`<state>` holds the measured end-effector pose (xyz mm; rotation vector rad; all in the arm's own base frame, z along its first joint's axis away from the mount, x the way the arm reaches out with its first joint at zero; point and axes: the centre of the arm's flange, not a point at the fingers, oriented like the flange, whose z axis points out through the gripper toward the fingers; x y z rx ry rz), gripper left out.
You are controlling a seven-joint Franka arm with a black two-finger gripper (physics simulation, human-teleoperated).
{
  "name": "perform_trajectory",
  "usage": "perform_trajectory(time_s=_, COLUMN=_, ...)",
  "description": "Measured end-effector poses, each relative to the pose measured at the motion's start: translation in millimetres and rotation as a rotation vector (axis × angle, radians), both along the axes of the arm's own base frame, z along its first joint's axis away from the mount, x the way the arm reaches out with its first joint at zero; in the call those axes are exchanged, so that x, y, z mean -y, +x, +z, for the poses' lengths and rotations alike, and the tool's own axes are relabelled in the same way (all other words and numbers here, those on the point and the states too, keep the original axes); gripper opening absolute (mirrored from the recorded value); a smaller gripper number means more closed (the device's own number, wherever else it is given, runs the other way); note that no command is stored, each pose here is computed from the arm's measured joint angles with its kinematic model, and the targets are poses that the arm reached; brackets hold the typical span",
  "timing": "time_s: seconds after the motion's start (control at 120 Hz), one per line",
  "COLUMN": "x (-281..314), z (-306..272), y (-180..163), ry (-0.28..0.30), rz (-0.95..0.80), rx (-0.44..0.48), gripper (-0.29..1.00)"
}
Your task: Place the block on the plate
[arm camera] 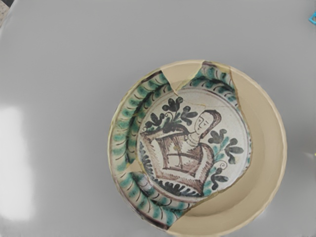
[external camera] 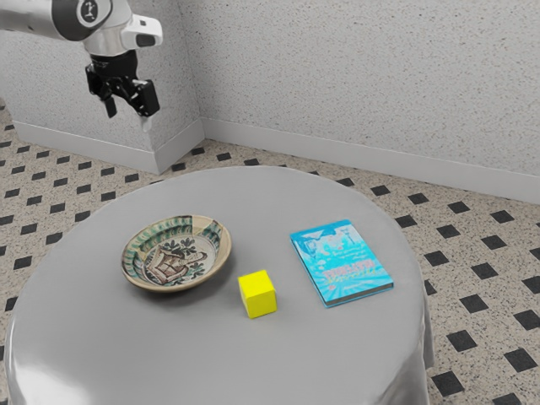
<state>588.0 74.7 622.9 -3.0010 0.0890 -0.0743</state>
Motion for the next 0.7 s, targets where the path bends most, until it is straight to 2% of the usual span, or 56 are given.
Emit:
perform_trajectory(time_s=0.142, x=14.1, z=-3.3, y=0.7, ry=-0.004, rz=-0.023, rx=-0.012, gripper=0.70)
perform_trajectory(time_s=0.267, x=68.7, z=-23.2, y=0.8, ry=-0.019, rz=-0.121, rx=-0.052, gripper=0.70)
perform_trajectory(time_s=0.425, x=146.2, z=-71.7, y=-5.1, ry=-0.025, rz=-0.264, rx=-0.111, gripper=0.70)
perform_trajectory(time_s=0.7, x=185.2, z=-148.8, y=-15.2, ry=-0.032, rz=-0.351, rx=-0.140, gripper=0.70)
